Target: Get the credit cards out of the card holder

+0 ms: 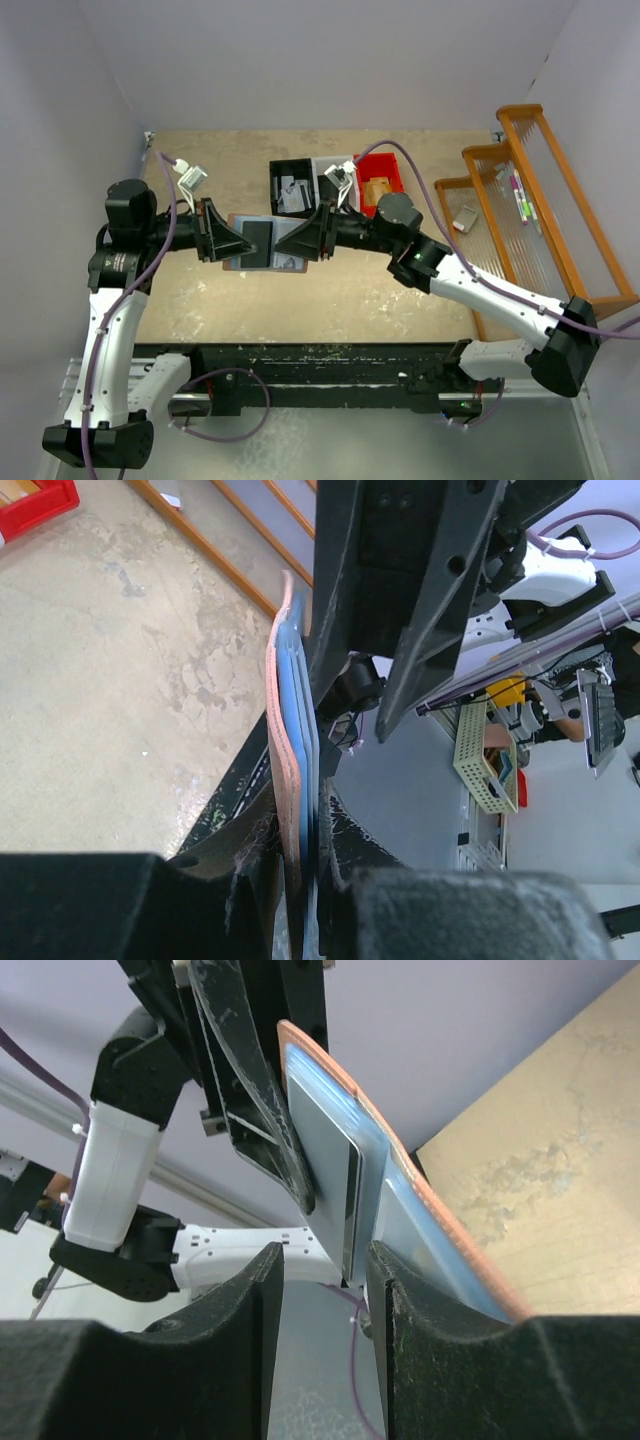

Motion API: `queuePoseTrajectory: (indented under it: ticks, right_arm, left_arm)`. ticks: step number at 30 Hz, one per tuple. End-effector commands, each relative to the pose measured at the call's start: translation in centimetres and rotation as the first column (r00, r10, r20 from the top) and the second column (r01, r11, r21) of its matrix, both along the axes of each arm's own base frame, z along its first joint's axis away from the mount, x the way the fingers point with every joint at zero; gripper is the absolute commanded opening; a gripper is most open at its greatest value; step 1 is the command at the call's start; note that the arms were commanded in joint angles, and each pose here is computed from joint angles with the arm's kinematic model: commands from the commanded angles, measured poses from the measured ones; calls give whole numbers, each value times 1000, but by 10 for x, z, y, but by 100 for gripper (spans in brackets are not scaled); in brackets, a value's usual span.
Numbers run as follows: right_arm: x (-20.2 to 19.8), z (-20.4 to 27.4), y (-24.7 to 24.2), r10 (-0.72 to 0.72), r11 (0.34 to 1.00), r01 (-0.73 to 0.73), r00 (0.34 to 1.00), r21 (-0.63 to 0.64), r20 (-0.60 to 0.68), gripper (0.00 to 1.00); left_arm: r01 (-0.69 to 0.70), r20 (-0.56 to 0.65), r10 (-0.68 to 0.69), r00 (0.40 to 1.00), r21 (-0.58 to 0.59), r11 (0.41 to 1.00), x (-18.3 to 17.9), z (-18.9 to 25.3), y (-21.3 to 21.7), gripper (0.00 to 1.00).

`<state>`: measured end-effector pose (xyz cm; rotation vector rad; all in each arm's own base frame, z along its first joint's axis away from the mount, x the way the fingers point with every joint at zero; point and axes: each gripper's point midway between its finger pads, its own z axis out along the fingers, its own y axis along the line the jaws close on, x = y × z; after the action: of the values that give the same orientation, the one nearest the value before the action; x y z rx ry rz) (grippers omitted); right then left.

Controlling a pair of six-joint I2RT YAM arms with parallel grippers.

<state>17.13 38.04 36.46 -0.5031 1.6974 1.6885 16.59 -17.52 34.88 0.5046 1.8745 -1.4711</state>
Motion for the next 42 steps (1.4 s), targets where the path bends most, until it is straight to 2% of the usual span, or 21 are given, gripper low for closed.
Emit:
queuePoseTrajectory:
  ticks: [1,23,29,33,37,40,42]
  right_arm:
    - [-13,25,-2,60,993,-65,997,97,52,41]
    - [-21,10,24,110,990,-113,993,84,34,39]
    - [-29,11,35,149,982,-152,988,110,31,28]
    - [-31,14,34,159,976,-161,987,150,28,16]
    - [-39,17,31,194,967,-195,981,164,24,1]
    - [-39,7,27,183,969,-181,983,167,8,0]
    - [-42,10,23,181,967,-180,983,178,16,0]
  left_arm:
    - [70,86,-69,994,-14,997,-12,20,-2,8]
    - [108,122,-104,987,-31,994,-23,31,-3,10]
    - [118,113,-113,987,-38,992,-21,32,-4,13]
    - [142,107,-136,985,-48,989,-26,34,-4,17]
    - [175,108,-168,980,-60,983,-33,36,-5,26]
    - [201,102,-194,976,-72,977,-37,38,-5,32]
    - [209,107,-200,974,-74,975,-39,40,-5,30]
